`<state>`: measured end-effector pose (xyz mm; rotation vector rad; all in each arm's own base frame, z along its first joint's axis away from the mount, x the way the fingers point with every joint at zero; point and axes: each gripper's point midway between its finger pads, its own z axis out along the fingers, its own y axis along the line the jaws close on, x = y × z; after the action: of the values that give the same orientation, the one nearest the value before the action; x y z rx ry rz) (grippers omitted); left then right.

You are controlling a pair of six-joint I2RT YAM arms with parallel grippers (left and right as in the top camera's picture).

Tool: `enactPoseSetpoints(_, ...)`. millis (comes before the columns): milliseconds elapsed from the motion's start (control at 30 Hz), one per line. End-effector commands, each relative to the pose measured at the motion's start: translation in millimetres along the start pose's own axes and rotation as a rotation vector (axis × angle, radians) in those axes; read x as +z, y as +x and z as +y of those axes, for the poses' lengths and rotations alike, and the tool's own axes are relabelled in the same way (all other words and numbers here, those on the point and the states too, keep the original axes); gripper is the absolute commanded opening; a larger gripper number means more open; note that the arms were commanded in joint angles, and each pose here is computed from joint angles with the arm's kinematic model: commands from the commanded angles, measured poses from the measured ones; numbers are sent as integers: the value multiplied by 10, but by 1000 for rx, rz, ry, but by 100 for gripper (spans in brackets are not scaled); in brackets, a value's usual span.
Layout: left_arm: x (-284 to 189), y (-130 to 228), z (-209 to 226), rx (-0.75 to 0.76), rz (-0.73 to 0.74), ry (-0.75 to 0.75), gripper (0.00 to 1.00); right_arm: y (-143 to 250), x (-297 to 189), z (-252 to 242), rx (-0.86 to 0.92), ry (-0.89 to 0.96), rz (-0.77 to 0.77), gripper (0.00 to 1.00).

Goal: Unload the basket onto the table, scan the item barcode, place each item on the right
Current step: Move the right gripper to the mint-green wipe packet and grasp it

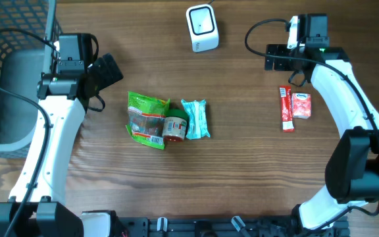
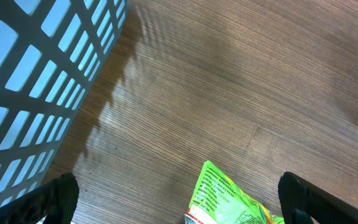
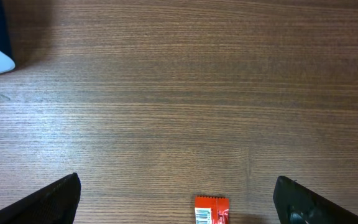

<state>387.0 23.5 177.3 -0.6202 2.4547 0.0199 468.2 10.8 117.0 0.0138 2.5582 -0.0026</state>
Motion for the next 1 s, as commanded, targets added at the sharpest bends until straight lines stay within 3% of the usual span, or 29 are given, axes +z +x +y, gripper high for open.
enactPoseSetpoints(0, -9, -32, 8, -15, -11, -5, 100, -82, -48, 32, -9, -17, -24, 100)
enactPoseSetpoints(167, -9, -32, 9, -15, -11, -6, 100, -82, -48, 32, -9, -17, -24, 100)
enactPoseSetpoints(333, -9, -32, 9, -15, -11, -6, 100, -151, -60, 186, 113, -108, -45, 100)
enactPoseSetpoints(400, -9, -32, 9, -15, -11, -6, 100, -66, -91, 389, 245, -226, 13, 100)
enactPoseSetpoints(500, -9, -32, 9, -15, -11, -6, 100, 107, -208, 717, 261, -418, 115, 99)
enactPoseSetpoints(533, -9, -32, 9, -15, -11, -6, 100, 204, -252, 811, 263, -475, 164, 83)
enactPoseSetpoints(567, -9, -32, 9, -15, -11, -6, 100, 379, -317, 907, 251, -525, 239, 56)
enactPoseSetpoints(600, -9, -32, 9, -15, -11, -6, 100, 474, -339, 974, 236, -546, 274, 43)
enactPoseSetpoints(633, -9, -32, 9, -15, -11, -6, 100, 592, -354, 1032, 211, -551, 312, 23)
enactPoseSetpoints(667, -9, -32, 8, -15, -11, -5, 100, 725, -369, 1096, 180, -555, 353, 14)
enactPoseSetpoints(800, -9, -32, 9, -15, -11, -6, 100, 1296, -310, 1538, 66, -591, 461, 24)
enactPoseSetpoints(867, -9, -32, 8, -15, -11, -5, 100, 1498, -269, 1772, 9, -617, 472, 40)
enactPoseSetpoints(967, -9, -32, 9, -15, -11, -6, 100, 1742, -236, 2126, -58, -646, 461, 43)
